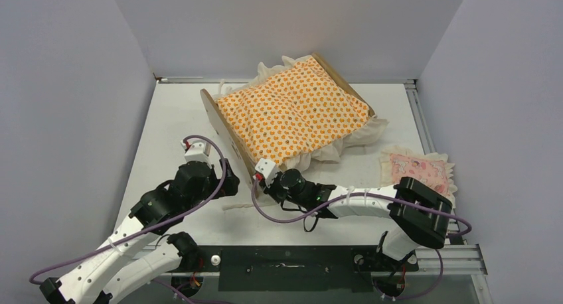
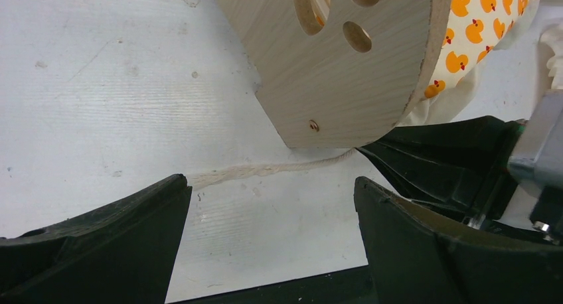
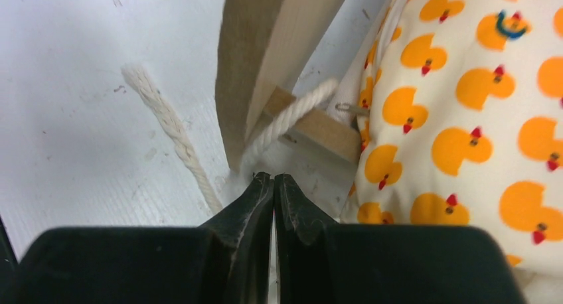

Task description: Set up the pet bed

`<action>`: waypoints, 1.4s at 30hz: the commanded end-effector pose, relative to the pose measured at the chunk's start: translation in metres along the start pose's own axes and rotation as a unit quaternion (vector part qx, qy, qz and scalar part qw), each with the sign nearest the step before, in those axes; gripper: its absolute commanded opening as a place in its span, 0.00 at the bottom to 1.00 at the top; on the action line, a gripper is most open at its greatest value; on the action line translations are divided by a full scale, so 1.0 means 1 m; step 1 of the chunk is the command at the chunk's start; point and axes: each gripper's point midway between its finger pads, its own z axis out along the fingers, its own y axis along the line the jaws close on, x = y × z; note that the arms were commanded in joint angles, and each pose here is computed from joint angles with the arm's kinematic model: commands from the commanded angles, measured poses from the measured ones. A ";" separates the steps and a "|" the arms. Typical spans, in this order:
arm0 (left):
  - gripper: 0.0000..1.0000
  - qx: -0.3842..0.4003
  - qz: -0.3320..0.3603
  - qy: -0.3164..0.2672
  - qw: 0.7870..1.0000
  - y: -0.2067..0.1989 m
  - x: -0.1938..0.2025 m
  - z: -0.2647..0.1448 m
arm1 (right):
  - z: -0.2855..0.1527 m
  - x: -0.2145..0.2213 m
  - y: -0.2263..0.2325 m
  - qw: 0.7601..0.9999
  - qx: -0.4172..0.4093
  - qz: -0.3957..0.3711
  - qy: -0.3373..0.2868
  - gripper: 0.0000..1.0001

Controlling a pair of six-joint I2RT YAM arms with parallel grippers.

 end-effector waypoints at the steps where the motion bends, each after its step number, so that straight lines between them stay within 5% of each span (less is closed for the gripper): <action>1: 0.93 0.029 -0.024 -0.038 0.999 -0.019 -0.027 -0.005 | -0.011 -0.069 -0.002 0.997 -0.014 0.004 -0.081 0.05; 7: 0.93 0.030 -0.022 -0.041 0.998 -0.020 -0.029 -0.004 | -0.018 -0.090 -0.010 0.997 -0.016 0.000 -0.080 0.07; 16: 0.93 0.022 -0.017 -0.038 0.999 -0.015 -0.028 -0.006 | -0.033 -0.033 0.007 0.997 -0.038 -0.002 -0.065 0.33; 26: 0.93 0.013 -0.017 -0.030 0.999 -0.014 -0.030 -0.010 | -0.018 -0.029 0.016 0.990 -0.043 -0.070 -0.110 0.39; 35: 0.93 0.011 -0.021 -0.029 0.999 -0.016 -0.034 -0.012 | 0.001 -0.019 0.021 0.990 -0.050 -0.075 -0.108 0.33; 42: 0.93 0.015 -0.025 -0.027 0.999 -0.019 -0.033 -0.010 | 0.000 -0.024 0.018 0.990 -0.054 -0.067 -0.108 0.10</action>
